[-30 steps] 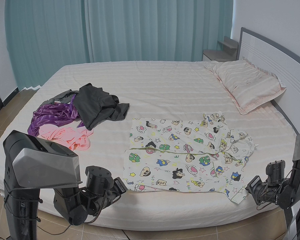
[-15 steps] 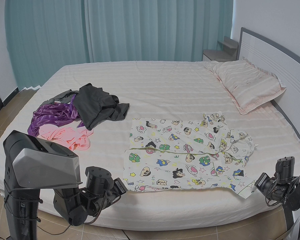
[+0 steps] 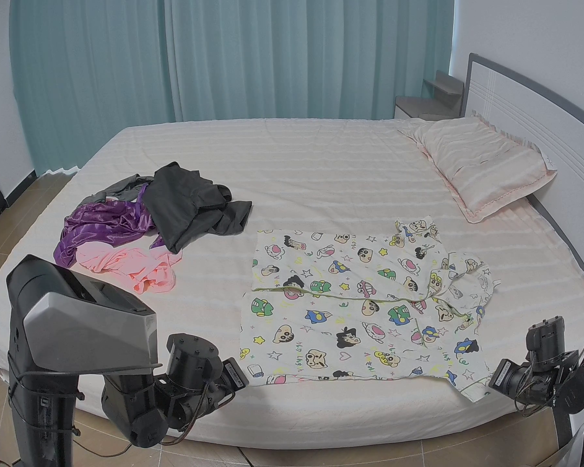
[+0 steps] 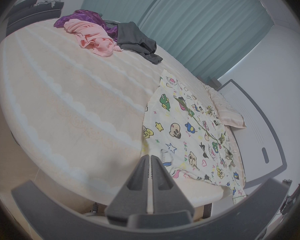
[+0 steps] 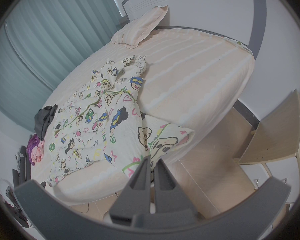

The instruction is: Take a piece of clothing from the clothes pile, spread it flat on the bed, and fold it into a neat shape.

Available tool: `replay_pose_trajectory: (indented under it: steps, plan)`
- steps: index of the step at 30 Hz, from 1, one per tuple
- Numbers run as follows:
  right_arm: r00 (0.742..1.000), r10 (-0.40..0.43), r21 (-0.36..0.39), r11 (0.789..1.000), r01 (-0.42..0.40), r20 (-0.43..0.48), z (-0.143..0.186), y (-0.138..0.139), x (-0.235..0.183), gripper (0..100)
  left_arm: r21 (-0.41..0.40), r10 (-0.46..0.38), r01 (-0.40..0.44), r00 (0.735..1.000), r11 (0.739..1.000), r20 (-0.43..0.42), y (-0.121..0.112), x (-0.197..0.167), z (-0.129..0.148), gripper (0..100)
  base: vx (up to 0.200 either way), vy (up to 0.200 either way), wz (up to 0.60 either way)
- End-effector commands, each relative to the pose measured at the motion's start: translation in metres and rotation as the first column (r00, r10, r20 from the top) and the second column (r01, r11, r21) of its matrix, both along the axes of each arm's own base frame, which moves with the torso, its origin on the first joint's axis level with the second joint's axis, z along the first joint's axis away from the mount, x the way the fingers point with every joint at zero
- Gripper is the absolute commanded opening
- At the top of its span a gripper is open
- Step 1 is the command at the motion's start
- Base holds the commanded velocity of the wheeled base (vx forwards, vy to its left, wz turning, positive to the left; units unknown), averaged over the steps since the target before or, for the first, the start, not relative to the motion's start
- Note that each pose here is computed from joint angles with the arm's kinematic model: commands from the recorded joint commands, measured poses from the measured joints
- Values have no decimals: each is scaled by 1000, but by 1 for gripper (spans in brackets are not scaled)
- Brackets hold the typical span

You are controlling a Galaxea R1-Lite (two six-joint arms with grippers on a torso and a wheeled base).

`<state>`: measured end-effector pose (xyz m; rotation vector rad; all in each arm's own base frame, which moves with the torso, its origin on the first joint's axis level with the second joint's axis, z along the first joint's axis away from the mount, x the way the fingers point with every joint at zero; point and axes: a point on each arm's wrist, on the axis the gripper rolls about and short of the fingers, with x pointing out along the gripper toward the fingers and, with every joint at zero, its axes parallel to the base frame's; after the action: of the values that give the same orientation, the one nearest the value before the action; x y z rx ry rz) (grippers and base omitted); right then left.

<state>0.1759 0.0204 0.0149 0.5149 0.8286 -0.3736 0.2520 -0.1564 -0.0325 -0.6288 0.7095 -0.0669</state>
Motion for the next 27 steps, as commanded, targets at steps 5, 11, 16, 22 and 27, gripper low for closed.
replay_pose_trajectory:
  steps: [5, 11, 16, 22, 27]
  plan:
    - [995, 12, -41, 999, -17, -104, -7, -1, -11, 0, 20, -29, 30, 999, 999, -24, -3, -10, -3, 0, 0, 0, 0]
    - [986, 11, -51, 998, -20, -167, -17, -1, -12, 0, 18, -29, 29, 999, 999, -23, -1, -12, 0, 0, 0, 0, 0]
    - [981, 10, -55, 998, -21, -194, -22, -1, -12, 100, -6, -19, 19, 1000, 1000, -1, 2, -11, 10, 0, 0, 0, 0]
    - [991, 5, -45, 999, -11, -134, -12, -2, -12, 100, -53, -16, 18, 999, 998, 41, 7, -9, 28, 0, 0, 0, 0]
    - [1000, -1, -14, 1000, 1, 17, 9, -4, -8, 100, -88, -18, 22, 998, 996, 54, 8, -11, 38, 0, 0, 0, 0]
